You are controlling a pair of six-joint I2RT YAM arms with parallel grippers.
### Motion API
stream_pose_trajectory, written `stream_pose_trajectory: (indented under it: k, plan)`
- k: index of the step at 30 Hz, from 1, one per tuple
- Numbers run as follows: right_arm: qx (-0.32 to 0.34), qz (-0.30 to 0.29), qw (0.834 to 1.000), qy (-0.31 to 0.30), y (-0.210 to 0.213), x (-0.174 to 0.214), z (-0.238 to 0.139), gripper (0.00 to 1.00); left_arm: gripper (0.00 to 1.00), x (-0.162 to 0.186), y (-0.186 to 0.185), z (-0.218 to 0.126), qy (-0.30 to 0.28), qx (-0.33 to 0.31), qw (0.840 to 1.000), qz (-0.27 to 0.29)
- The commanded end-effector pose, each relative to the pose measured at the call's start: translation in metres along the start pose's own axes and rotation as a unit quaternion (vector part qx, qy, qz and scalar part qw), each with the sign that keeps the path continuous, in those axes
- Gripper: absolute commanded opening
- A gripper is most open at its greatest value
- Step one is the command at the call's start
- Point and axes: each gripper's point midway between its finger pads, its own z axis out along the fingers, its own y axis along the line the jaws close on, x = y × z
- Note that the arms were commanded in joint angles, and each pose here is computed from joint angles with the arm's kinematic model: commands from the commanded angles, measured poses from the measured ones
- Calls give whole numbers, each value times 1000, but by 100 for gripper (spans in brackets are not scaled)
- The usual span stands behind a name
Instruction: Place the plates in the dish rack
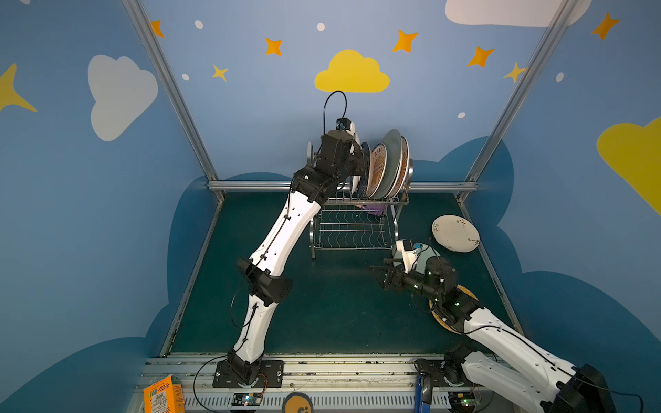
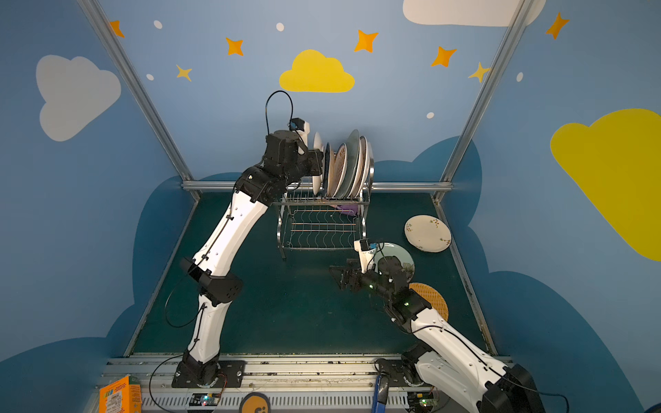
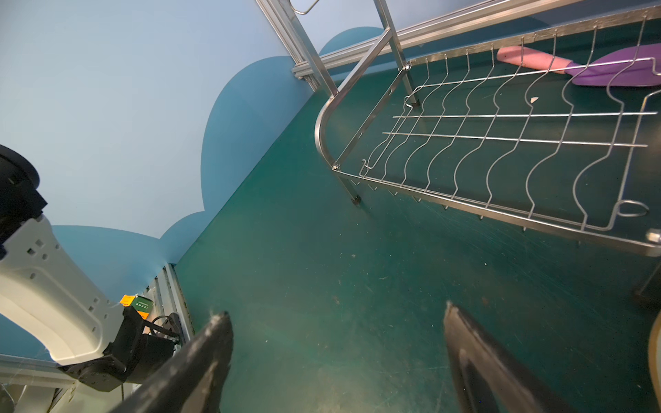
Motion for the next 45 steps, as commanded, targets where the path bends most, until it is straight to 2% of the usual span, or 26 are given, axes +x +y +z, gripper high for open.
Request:
stream_pose_trajectory:
  k: [1,15,28,45]
  plan:
    - [-6,-14,1000,-14,9,-15,0,90,9,23,9,18,27,-12,999,13]
    - [-5,-14,1000,-15,9,-16,0,90,4,7,3,10,1,-5,999,-36]
    - [-4,-14,1000,-12,10,-16,0,90,7,32,2,14,38,-12,999,-30]
    - [-6,-14,1000,-8,10,-15,2,90,13,56,12,4,34,-28,999,-27]
